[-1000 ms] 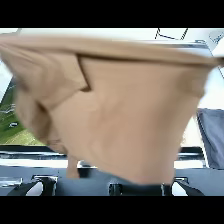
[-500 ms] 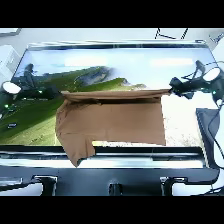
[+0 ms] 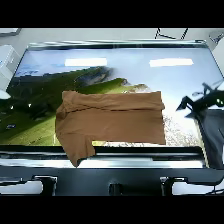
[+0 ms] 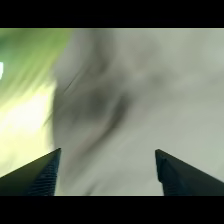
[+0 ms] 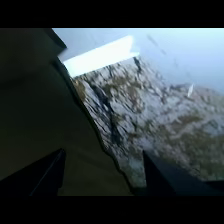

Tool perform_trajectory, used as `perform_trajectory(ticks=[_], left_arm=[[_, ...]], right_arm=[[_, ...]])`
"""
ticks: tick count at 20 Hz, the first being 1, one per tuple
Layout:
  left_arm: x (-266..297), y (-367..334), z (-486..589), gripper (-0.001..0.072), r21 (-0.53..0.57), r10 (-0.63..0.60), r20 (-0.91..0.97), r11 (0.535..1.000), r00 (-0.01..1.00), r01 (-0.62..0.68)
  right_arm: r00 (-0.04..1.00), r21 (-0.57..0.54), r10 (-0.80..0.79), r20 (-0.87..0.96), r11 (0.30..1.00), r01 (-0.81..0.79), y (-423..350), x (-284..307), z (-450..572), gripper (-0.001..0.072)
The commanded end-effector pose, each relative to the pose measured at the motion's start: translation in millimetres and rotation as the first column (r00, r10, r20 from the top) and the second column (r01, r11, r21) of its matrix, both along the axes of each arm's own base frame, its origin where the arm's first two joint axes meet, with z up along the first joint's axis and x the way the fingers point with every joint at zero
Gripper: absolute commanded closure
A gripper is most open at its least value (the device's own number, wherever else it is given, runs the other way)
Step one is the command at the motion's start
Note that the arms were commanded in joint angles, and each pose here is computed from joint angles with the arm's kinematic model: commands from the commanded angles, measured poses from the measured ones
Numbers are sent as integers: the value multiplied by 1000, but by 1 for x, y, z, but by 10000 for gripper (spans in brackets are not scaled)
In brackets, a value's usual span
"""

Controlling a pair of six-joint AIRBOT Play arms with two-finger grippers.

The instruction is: Fold the clothes and pants, and hang the long-sleeved shirts on hangers.

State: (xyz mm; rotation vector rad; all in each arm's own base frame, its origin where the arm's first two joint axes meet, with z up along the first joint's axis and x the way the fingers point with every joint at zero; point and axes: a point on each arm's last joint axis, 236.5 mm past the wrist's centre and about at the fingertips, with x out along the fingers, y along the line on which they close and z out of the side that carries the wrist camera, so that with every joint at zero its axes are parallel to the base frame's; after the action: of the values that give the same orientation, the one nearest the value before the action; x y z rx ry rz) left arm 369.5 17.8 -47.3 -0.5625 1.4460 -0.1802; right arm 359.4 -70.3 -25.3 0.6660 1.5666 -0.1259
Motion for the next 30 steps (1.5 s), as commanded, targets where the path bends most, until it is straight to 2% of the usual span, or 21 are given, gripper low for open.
perform_trajectory(ticks=[1, 4, 7, 10, 14, 15, 18, 23, 25, 27, 29, 30], left_arm=[[-81, 13, -30, 199, -97, 17, -233, 994, 972, -41], [-93, -7, -45, 222, -207, 22, -210, 976, 977, -67], [-95, -18, -59, 226, -213, 31, -208, 974, 978, -76], [-96, -34, -67, 232, -214, -11, -211, 976, 977, -35], [-82, -48, -71, 548, -188, 2, -190, 982, 982, -38], [-82, -51, -70, 685, -193, -8, -189, 981, 982, -30], [-83, -53, -66, 682, -195, -22, -180, 981, 983, -14], [-80, -52, -55, 682, -187, -23, -146, 982, 989, -4], [-82, -53, -54, 682, -191, -28, -148, 982, 989, 0], [-82, -53, -53, 682, -192, -26, -151, 981, 988, -4], [-82, -53, -53, 682, -195, -2, -169, 980, 986, -31], [-81, -55, -51, 682, -204, -1, -173, 978, 985, -35]], right_arm=[[989, 60, 25, -148, 998, -16, 14, -74, -25, 133], [985, 71, 14, -172, 997, -2, 29, -105, -43, 144], [984, 80, 24, -179, 997, -10, 34, -113, -42, 144], [989, 79, 15, -146, 997, -4, 35, -108, -36, 144], [989, 75, 15, -146, 997, -4, 35, -108, -36, 145], [988, 72, 15, -151, 997, -4, 35, -111, -39, 145], [985, 44, 0, -172, 999, 7, 33, -123, -61, 144], [990, 160, -82, -112, 982, 100, 62, -106, -80, 153], [989, 209, -82, -126, 972, 107, 72, -105, -83, 157], [987, 206, -36, -155, 976, 68, 82, -114, -90, 184], [987, 204, 21, -159, 979, 12, 96, -118, -94, 294], [987, 208, 61, -148, 978, -30, 103, -118, -92, 414]])
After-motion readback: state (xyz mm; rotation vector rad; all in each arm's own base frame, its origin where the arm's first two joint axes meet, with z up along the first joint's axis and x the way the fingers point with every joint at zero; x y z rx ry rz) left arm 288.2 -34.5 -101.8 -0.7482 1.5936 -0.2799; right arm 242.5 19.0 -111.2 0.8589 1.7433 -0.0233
